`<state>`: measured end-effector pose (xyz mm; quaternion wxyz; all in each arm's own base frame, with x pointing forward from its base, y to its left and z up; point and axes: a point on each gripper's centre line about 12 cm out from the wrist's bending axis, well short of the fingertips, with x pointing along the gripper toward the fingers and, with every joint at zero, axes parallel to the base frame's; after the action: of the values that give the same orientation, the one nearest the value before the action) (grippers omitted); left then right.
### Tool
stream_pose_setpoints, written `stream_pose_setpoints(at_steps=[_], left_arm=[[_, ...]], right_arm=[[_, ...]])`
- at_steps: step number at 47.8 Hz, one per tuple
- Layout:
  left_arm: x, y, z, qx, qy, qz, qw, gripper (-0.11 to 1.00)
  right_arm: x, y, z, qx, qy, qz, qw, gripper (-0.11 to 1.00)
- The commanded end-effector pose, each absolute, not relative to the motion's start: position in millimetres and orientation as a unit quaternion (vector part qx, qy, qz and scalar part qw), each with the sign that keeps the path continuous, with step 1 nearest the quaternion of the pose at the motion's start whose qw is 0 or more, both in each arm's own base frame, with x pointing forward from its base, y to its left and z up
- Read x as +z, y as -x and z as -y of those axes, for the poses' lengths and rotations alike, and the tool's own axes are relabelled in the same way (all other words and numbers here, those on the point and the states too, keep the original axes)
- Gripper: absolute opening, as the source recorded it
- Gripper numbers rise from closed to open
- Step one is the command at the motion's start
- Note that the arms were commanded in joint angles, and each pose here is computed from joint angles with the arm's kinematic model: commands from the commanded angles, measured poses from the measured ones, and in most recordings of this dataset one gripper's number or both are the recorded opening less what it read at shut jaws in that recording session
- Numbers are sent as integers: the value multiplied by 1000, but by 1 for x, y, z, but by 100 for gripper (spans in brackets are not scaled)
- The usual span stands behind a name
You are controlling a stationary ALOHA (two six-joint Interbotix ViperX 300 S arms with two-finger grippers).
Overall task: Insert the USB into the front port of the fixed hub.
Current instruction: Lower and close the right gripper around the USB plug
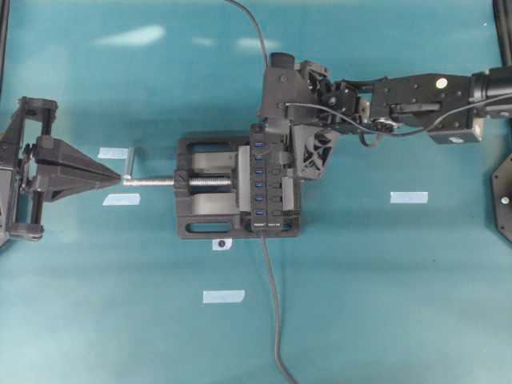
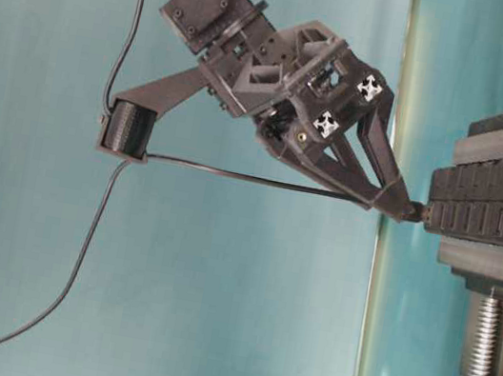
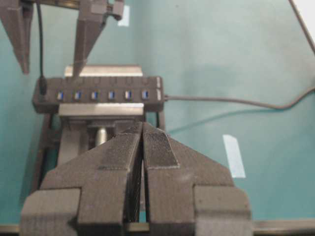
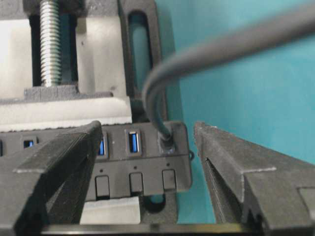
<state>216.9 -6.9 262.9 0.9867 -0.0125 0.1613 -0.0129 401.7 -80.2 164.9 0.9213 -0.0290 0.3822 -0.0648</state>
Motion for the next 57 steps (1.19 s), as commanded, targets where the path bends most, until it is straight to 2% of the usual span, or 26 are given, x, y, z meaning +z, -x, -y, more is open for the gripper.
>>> stream_pose_setpoints(at_steps=[1,20,31,47,57], left_arm=[[268,-219,7,-14,13,-154,988,0],[269,-219,7,-14,13,-153,988,0],[269,-219,7,-13,13,-153,988,0],[269,-219,7,-14,13,-153,988,0],[269,-219,7,-13,13,-153,988,0]], right_arm=[[179,-408,83,-67,37,-362,929,78],[178,-408,85,-69,35,-364,928,76],[176,-407,87,-70,35,-368,927,70],[177,-408,87,-70,33,-374,924,68],[180,-411,90,-72,32,-379,922,60]])
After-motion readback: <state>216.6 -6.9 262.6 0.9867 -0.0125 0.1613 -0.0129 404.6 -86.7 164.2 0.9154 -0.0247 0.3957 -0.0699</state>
